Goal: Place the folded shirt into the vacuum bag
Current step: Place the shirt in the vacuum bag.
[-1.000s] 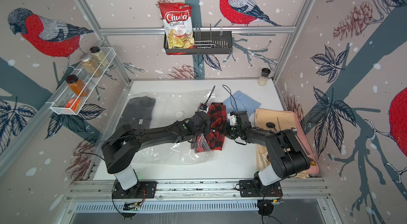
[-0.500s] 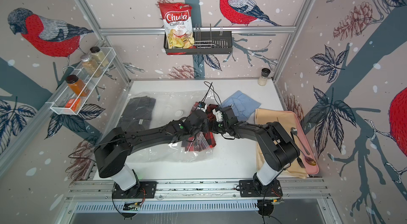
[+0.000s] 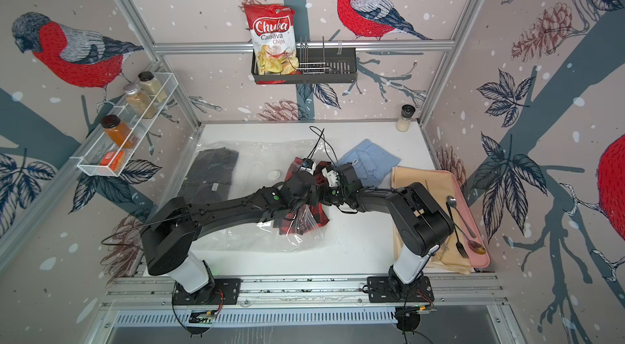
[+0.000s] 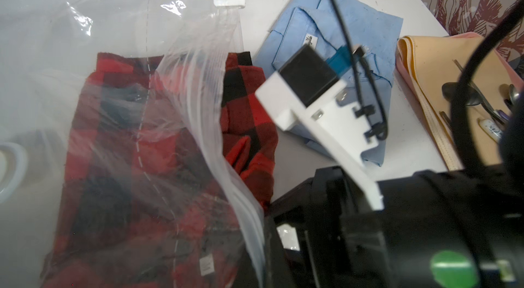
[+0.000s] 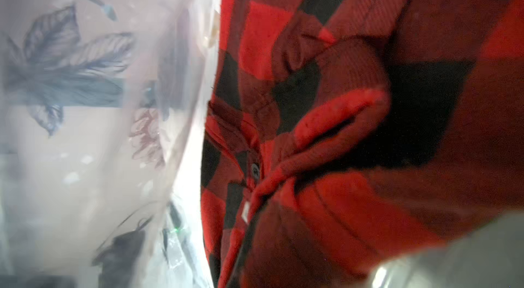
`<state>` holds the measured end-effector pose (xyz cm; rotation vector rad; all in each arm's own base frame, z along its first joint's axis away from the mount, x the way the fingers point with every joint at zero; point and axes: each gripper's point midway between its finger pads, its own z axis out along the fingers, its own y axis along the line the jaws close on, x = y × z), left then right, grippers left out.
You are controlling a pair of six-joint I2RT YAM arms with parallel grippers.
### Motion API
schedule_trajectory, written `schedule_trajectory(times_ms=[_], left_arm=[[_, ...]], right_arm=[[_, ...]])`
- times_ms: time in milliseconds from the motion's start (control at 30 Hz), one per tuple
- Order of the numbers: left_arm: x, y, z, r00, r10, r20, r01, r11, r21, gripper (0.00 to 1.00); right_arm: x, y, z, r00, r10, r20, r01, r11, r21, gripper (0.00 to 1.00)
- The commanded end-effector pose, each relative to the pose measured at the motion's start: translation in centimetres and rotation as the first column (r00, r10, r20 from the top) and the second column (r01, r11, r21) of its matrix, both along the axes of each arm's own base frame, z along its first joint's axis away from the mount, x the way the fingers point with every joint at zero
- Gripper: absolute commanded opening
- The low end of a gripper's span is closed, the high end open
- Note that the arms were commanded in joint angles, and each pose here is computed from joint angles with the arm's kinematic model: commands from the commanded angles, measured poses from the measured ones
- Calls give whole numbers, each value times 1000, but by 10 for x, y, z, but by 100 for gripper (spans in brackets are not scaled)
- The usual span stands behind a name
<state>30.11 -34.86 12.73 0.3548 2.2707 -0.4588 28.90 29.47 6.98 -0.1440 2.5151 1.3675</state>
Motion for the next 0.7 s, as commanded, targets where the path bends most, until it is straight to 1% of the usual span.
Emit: schedule_trajectory(times_ms=[0, 100, 267, 500, 667], left_arm=[[-1, -6, 5, 1000, -13, 3, 13, 999, -47, 0], [-2, -7, 5, 1000, -18, 0, 18, 999, -51, 0], [0, -9, 8, 1000, -17, 8, 17, 998, -53, 0], [3, -11, 25, 999, -9, 36, 12, 996, -87, 0], [4, -5, 40, 998, 12, 68, -5, 995, -100, 0]], right_arm=[[16, -1, 19, 999, -43, -8, 44, 994, 96, 0], [19, 3, 23, 997, -57, -46, 63, 988, 138, 0], [11, 23, 26, 994, -51, -92, 70, 976, 207, 0], [8, 40, 7, 985, -71, -154, 107, 965, 239, 0], [16, 43, 15, 988, -81, -130, 110, 967, 231, 0]])
